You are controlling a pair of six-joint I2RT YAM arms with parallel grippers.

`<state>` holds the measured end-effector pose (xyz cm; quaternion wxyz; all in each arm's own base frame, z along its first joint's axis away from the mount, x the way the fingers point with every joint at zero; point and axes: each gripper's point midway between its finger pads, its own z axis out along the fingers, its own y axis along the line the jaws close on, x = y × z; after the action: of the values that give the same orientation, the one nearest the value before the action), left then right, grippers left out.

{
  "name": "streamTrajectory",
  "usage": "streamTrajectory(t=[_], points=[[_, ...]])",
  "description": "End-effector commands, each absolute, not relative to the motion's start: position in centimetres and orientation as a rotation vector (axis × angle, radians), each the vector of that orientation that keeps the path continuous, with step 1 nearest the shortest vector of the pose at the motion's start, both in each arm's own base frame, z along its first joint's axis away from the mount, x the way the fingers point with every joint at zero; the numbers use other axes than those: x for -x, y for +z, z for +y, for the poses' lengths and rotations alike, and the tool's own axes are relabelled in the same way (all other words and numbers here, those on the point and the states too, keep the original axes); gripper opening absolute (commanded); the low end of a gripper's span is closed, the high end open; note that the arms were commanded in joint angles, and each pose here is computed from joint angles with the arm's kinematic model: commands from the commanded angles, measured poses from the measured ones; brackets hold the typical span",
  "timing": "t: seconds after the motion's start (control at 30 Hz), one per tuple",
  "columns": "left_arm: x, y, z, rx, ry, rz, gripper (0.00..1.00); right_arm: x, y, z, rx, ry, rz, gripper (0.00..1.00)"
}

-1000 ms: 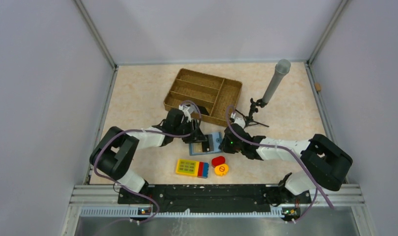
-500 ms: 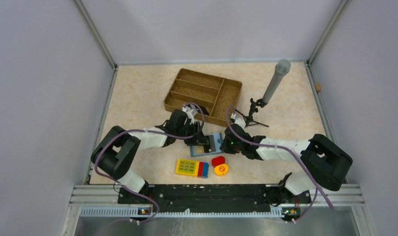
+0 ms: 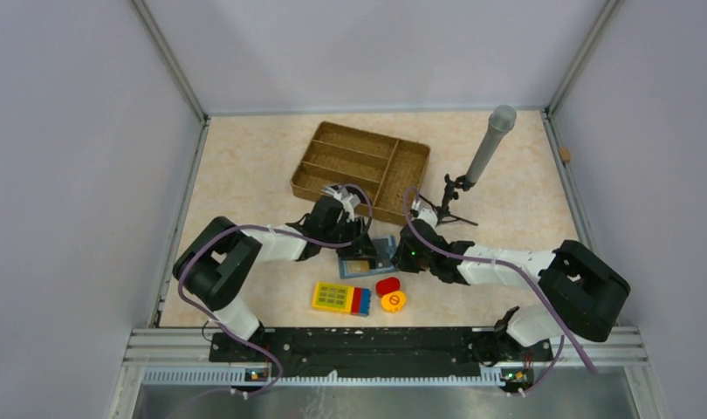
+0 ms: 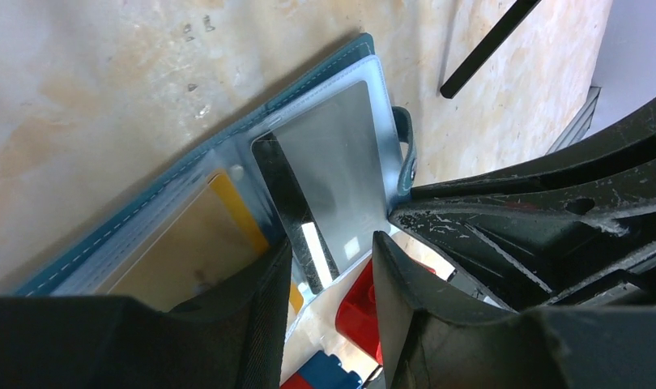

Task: Put the credit cards into the card holder
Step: Insert the credit card into the card holder.

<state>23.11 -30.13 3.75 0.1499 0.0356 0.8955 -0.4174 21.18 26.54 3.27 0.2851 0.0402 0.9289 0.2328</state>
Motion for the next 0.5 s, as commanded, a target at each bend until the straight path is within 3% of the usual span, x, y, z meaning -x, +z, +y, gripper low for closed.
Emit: streamTrajectory(t=[0.0,0.47], points=[[-23.5,3.9,-31.2,-0.102,-1.180,2.577,0.43,-21.5,4.7,26.8,-0.103,0.645,2.429,0.10],[-23.5,4.5,-33.1,-0.147,-1.163,2.581,0.45,-22.5,5.2,24.7,-0.103,0.500,2.405,0.41]])
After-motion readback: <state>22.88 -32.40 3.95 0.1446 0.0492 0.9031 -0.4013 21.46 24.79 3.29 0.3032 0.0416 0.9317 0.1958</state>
